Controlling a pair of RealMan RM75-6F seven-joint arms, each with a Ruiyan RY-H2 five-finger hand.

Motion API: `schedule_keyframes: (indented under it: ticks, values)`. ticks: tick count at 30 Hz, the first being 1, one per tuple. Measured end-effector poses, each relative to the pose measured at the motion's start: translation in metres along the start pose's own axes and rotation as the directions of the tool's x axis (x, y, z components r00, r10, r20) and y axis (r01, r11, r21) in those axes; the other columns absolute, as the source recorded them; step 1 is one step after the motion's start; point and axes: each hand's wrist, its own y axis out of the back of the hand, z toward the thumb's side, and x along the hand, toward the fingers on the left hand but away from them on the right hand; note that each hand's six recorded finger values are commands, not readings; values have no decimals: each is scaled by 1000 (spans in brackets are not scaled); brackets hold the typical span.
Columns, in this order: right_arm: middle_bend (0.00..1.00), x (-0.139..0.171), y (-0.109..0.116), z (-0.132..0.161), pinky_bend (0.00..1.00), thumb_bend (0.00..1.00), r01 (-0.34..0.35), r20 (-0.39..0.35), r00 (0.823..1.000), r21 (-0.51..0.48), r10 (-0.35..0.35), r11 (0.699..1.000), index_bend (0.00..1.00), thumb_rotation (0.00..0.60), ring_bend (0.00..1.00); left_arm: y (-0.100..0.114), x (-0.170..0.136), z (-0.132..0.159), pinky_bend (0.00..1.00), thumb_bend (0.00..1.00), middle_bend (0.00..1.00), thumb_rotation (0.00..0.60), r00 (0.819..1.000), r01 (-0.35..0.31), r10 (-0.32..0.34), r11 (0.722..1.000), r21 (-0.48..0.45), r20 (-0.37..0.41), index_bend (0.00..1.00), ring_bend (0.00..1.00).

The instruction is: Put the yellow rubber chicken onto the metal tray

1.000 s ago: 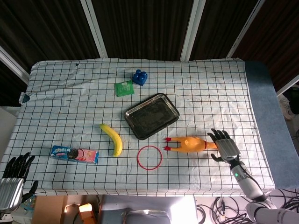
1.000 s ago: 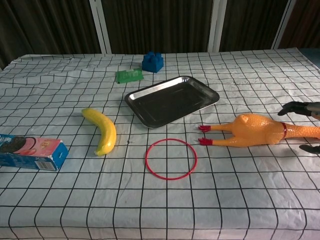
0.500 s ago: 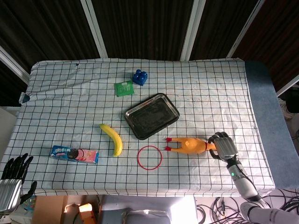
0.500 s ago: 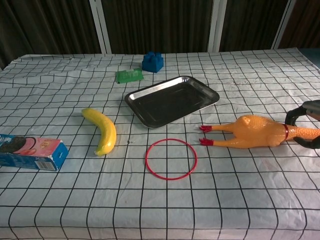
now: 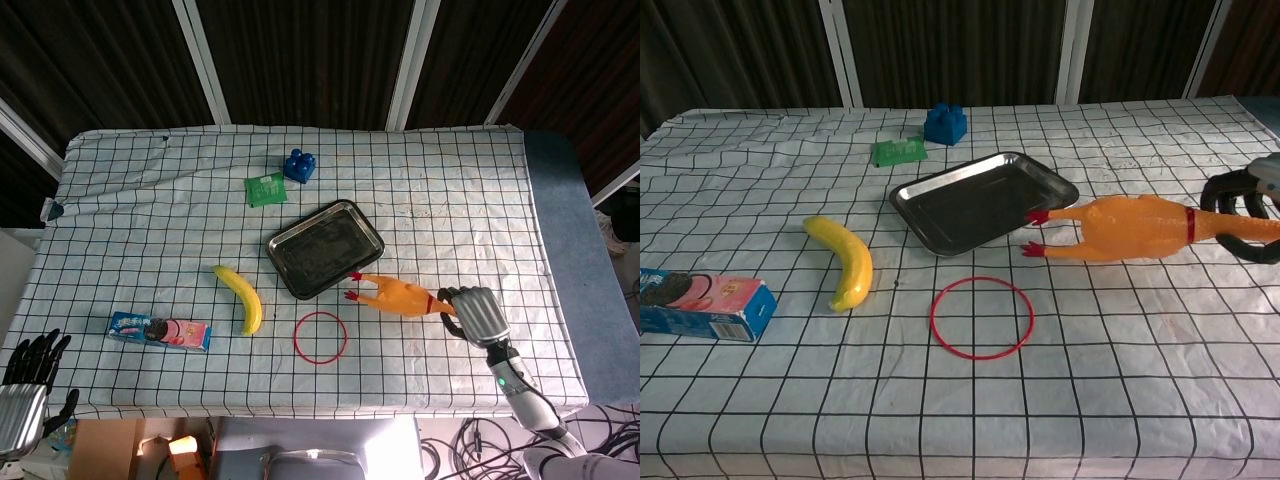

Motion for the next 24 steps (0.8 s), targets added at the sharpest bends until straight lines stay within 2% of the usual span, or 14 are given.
schedule_keyframes:
  ticks: [5,11,14,19,21,24]
  values:
    - [762,5,20,7,781,485,87,-93,992,4,-86,996,970,600,608,1,3,5,0,381,0,600,999,0,1,1000,-30,39,0,0]
    - [763,3,47,22,781,485,131,-171,977,-9,-131,991,970,600,608,5,10,23,0,327,0,600,984,2,25,988,-153,174,0,0]
    - [763,-2,62,37,781,485,144,-208,967,-25,-146,989,970,600,608,8,17,39,0,290,0,600,962,20,48,970,-244,267,0,0]
    - [763,-16,85,76,781,485,126,-277,952,-46,-133,991,970,600,609,16,35,78,0,254,0,600,895,94,91,919,-383,438,0,0]
    - [763,-23,90,92,781,485,107,-302,946,-42,-115,993,970,600,608,18,44,92,0,245,0,600,879,123,100,897,-425,467,0,0]
    - [763,-32,97,119,781,485,76,-341,937,-28,-81,997,970,600,608,18,58,105,0,240,0,600,873,153,96,877,-456,478,0,0]
